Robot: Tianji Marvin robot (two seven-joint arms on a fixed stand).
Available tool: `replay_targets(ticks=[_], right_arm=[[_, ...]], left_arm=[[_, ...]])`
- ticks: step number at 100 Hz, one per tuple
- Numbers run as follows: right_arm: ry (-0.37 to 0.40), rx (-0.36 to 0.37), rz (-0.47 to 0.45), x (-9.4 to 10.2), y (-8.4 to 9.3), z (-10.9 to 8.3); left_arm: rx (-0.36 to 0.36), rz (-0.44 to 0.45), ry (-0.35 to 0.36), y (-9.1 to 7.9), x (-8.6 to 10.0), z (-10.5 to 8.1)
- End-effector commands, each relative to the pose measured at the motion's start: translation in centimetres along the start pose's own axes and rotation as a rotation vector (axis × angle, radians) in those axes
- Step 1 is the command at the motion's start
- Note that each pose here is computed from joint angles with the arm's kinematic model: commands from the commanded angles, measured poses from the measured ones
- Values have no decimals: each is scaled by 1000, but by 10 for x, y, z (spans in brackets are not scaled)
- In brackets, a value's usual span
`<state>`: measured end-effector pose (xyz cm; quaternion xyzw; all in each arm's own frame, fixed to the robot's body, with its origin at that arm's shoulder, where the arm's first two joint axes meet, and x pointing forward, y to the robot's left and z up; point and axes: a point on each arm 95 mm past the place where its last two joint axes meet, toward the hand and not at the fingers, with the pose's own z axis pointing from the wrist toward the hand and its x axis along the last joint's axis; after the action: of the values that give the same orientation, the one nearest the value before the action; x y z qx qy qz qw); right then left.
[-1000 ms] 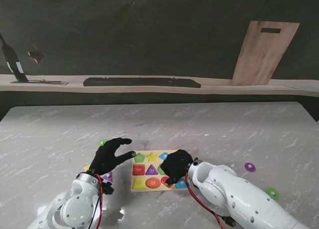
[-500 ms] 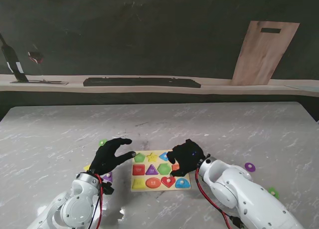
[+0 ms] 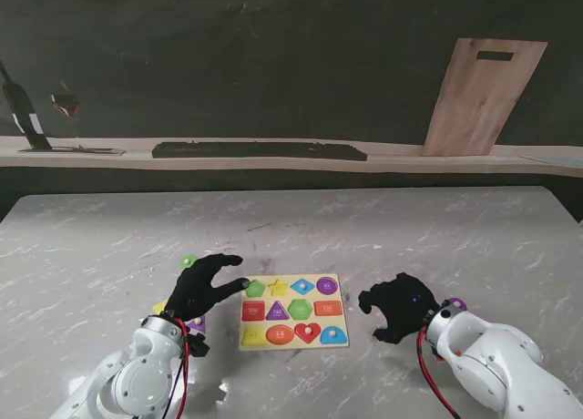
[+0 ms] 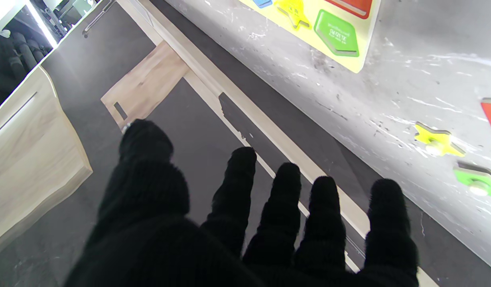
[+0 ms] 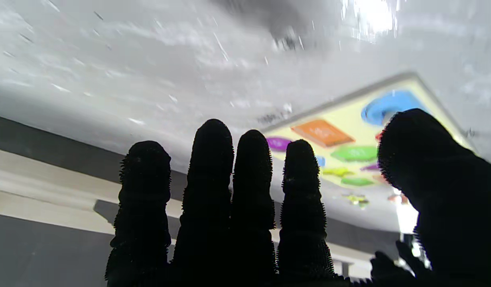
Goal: Fit puzzle pieces into a puzzle board
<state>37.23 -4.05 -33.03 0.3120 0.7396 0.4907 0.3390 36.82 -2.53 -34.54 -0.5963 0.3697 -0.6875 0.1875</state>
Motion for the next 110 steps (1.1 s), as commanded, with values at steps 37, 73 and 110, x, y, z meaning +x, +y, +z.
replay_targets(ticks=[37,73,110], right_arm=[[-110,93,-79,-30,-43,-66],[-186,129,-137,-49,-64,-85],[-215,127,-139,-52,-74,-91]], left_arm=[[-14,-8,-9,4,0,1],[-18,-9,-12,5,1,3],[-18,-9,-12,5,1,3]])
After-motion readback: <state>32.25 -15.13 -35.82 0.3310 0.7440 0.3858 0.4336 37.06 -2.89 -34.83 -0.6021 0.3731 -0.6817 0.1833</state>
